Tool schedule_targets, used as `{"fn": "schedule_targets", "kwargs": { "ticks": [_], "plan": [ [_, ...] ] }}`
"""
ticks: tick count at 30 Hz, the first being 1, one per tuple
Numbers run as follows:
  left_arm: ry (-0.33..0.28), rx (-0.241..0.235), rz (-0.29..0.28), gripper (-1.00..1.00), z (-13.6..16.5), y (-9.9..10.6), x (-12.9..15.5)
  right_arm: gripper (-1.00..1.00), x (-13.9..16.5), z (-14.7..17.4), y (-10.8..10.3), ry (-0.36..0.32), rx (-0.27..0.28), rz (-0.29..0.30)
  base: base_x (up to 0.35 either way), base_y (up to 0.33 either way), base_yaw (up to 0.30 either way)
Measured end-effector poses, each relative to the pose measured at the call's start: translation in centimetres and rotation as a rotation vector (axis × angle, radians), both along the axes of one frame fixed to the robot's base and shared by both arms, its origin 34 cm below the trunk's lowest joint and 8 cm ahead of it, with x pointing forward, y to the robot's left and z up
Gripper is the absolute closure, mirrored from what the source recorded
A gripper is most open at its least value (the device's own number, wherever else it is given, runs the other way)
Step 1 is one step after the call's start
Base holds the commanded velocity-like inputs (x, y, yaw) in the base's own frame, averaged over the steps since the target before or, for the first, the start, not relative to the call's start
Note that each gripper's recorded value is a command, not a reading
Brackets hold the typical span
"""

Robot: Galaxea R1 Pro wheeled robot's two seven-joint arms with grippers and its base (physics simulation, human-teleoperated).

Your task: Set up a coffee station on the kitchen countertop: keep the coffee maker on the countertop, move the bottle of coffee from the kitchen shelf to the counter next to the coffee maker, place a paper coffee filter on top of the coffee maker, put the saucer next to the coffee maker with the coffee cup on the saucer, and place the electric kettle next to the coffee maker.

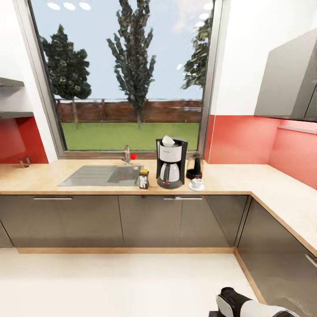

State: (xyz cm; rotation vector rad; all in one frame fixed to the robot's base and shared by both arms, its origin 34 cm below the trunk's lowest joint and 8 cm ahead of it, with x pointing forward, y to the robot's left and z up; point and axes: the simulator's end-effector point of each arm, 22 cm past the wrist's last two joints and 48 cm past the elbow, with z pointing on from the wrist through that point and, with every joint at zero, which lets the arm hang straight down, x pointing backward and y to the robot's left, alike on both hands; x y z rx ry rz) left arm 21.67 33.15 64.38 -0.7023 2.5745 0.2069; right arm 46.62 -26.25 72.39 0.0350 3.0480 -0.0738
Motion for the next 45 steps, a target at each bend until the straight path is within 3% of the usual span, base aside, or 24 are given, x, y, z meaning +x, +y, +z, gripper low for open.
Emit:
{"fn": "schedule_targets", "kwargs": {
  "ticks": [1, 2, 3, 7, 45],
  "plan": [
    [-0.002, 0.001, 0.002, -1.0, 0.0, 0.0, 0.0, -1.0, -0.1, -0.1, 0.5, -0.004, 0.005, 0.005, -0.013, 0.0, 0.0],
    [0.001, 0.004, 0.011, -1.0, 0.0, 0.3, 0.0, -1.0, -3.2, -1.8, 1.8, 0.021, 0.022, 0.008, -0.011, 0.0, 0.0],
    [0.003, 0.004, 0.011, -1.0, 0.0, 0.3, -0.1, -1.0, -4.0, -2.3, 1.9, 0.031, 0.021, 0.011, -0.009, 0.0, 0.0],
    [0.011, 0.001, 0.013, -1.0, -0.1, 0.1, -0.3, -1.0, -4.8, -2.7, 1.6, 0.038, 0.016, 0.009, -0.004, 0.0, 0.0],
    [0.013, 0.003, 0.011, -1.0, -0.1, 0.2, -0.3, -1.0, -5.1, -2.8, 1.7, 0.038, 0.015, 0.01, 0.0, 0.0, 0.0]
  ]
}}
